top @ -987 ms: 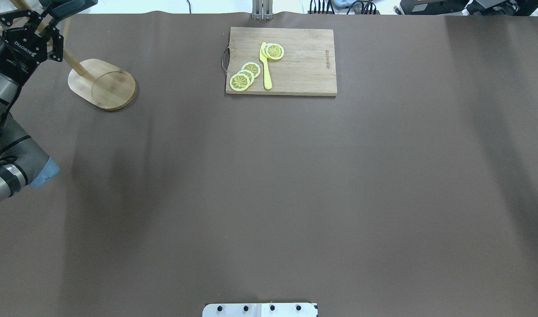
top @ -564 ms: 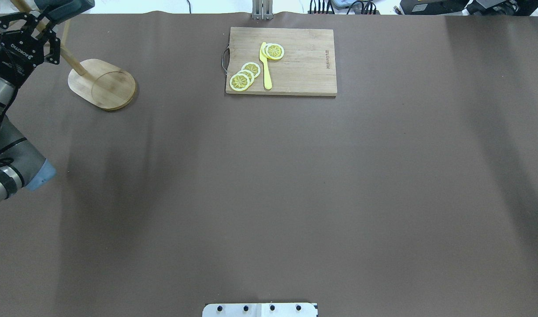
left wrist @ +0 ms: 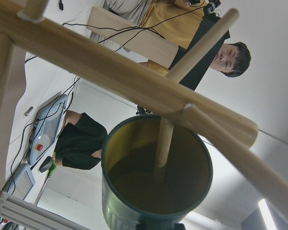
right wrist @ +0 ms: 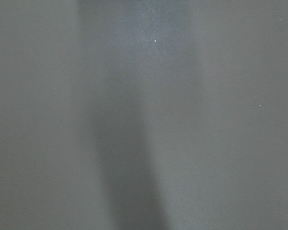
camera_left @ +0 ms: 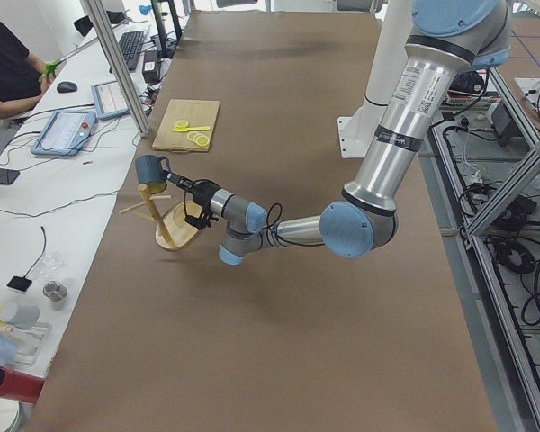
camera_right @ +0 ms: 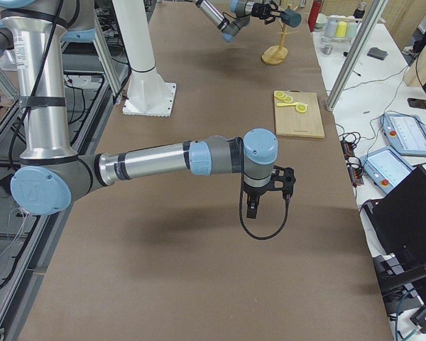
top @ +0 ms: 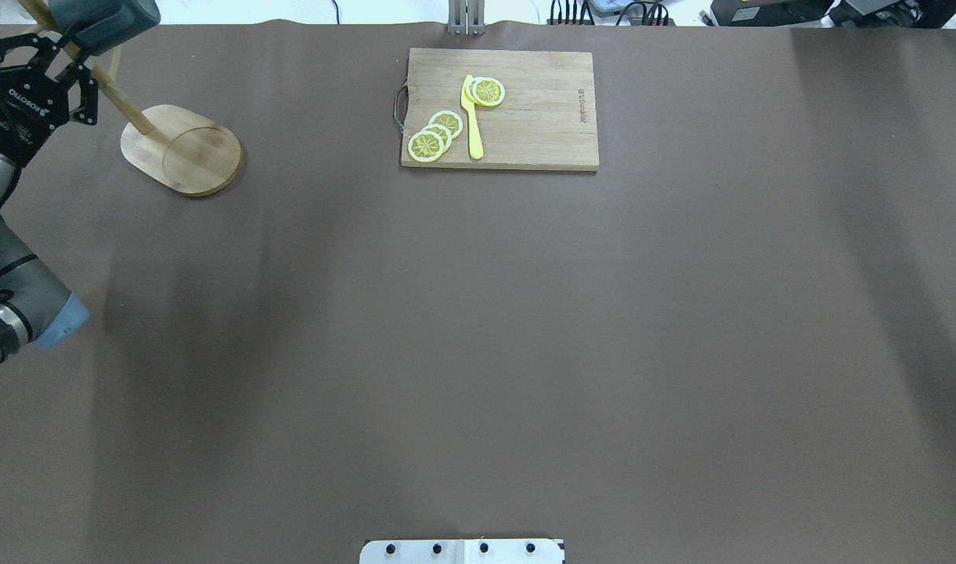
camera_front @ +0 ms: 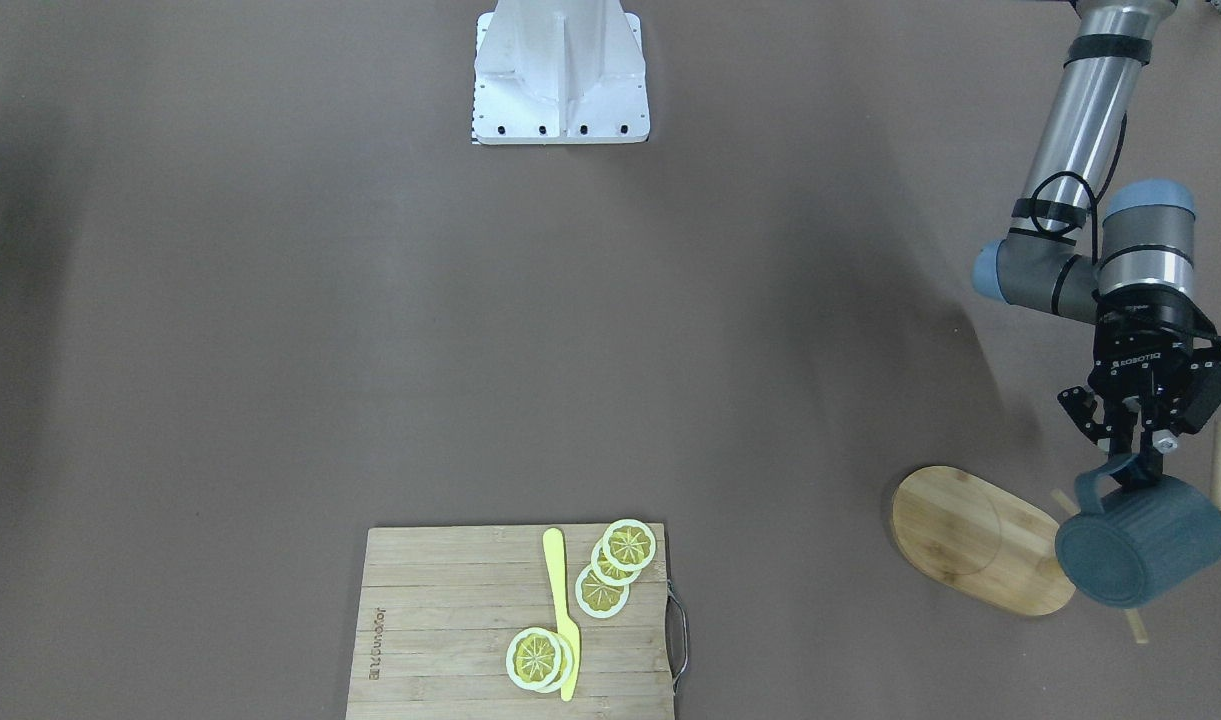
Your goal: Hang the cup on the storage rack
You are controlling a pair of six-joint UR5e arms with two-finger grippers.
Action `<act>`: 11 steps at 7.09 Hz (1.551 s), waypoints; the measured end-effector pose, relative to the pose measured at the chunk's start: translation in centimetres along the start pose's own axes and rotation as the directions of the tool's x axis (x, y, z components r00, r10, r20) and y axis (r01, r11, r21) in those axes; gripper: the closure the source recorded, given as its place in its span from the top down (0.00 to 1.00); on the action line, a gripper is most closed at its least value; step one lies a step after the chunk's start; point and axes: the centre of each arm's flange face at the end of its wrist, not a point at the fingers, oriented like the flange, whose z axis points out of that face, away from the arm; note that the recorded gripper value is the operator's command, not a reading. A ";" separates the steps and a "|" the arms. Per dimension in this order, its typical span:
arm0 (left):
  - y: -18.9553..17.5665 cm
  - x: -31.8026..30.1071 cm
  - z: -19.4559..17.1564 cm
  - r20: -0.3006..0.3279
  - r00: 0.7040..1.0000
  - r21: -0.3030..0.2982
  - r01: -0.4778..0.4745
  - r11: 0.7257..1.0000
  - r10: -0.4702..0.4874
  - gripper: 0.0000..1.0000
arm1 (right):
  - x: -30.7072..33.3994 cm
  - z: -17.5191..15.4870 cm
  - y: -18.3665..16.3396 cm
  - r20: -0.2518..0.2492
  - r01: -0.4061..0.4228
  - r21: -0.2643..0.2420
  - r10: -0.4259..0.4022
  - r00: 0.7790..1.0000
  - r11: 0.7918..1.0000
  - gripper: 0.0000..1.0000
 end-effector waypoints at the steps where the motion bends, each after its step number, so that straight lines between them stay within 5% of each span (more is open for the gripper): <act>1: -0.1 0.0 -0.1 0.001 1.000 0.002 0.022 1.000 -0.022 0.00 | 0.0 0.0 0.0 -0.001 0.001 0.000 -0.001 1.000 1.000 1.00; 4: -0.4 -0.1 -0.3 0.004 0.999 0.008 0.049 0.999 -0.049 0.00 | -0.1 -0.1 -0.1 -0.001 0.002 0.002 -0.002 1.000 1.000 1.00; 6: -0.5 -0.1 -0.3 0.004 0.998 0.010 0.062 0.998 -0.062 0.28 | -0.1 -0.1 -0.1 -0.002 0.002 0.002 -0.002 1.000 1.000 1.00; 8: -0.8 0.0 -0.8 0.007 0.998 0.015 0.063 0.998 -0.063 0.98 | -0.1 0.0 -0.1 -0.002 0.003 0.001 -0.003 1.000 1.000 1.00; 11: -0.9 0.2 -1.3 0.007 0.998 0.015 0.063 0.998 -0.064 0.98 | -0.2 0.0 -0.1 -0.002 0.003 0.001 -0.003 1.000 1.000 1.00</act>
